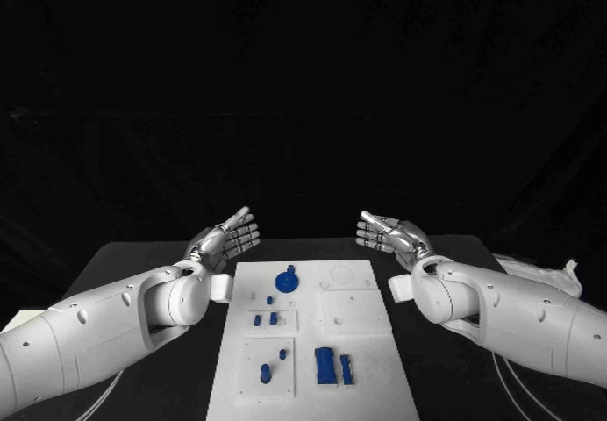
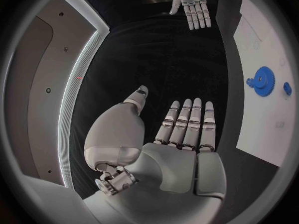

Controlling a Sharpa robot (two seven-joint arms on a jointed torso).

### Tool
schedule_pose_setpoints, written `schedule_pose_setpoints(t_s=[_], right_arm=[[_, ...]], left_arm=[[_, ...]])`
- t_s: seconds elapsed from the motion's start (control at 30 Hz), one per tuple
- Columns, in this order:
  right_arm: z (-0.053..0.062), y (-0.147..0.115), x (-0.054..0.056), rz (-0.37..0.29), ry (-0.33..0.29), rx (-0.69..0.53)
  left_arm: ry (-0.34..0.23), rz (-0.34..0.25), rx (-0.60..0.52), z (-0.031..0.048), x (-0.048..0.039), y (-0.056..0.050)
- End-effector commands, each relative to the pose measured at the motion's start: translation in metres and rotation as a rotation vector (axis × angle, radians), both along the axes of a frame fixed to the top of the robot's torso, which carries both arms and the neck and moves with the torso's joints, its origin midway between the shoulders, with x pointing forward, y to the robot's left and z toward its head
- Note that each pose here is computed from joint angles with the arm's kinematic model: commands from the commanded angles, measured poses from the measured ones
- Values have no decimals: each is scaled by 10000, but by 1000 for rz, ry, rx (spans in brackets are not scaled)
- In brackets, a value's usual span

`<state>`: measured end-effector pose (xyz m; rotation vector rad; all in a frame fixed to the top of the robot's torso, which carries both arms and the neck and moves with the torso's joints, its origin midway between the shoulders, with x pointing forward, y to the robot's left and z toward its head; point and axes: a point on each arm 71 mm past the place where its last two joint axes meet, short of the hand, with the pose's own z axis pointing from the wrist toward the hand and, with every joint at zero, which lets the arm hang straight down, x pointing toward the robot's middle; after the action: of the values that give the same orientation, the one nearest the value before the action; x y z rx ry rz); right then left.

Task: Assemble the parts on the task board

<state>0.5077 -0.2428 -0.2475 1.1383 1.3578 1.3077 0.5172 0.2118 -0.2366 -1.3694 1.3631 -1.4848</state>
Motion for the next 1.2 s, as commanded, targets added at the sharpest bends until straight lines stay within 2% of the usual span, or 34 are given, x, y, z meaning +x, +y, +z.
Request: schedule_pose_setpoints(t_s=[0.03, 0.27, 0.5, 0.67, 1.2], right_arm=[[72, 102, -77, -69, -24, 7], [183, 387, -330, -125, -30, 21], [231, 500, -455, -148, -27, 22], [233, 503, -459, -149, -27, 22], [233, 503, -459, -149, -27, 22]], left_arm=[[-39, 61, 65, 26, -75, -28], [-89, 145, 156, 63, -342, -129], [-128, 198, 209, 112, -517, -183], [-136, 209, 219, 124, -554, -194], [-136, 209, 219, 124, -554, -194]])
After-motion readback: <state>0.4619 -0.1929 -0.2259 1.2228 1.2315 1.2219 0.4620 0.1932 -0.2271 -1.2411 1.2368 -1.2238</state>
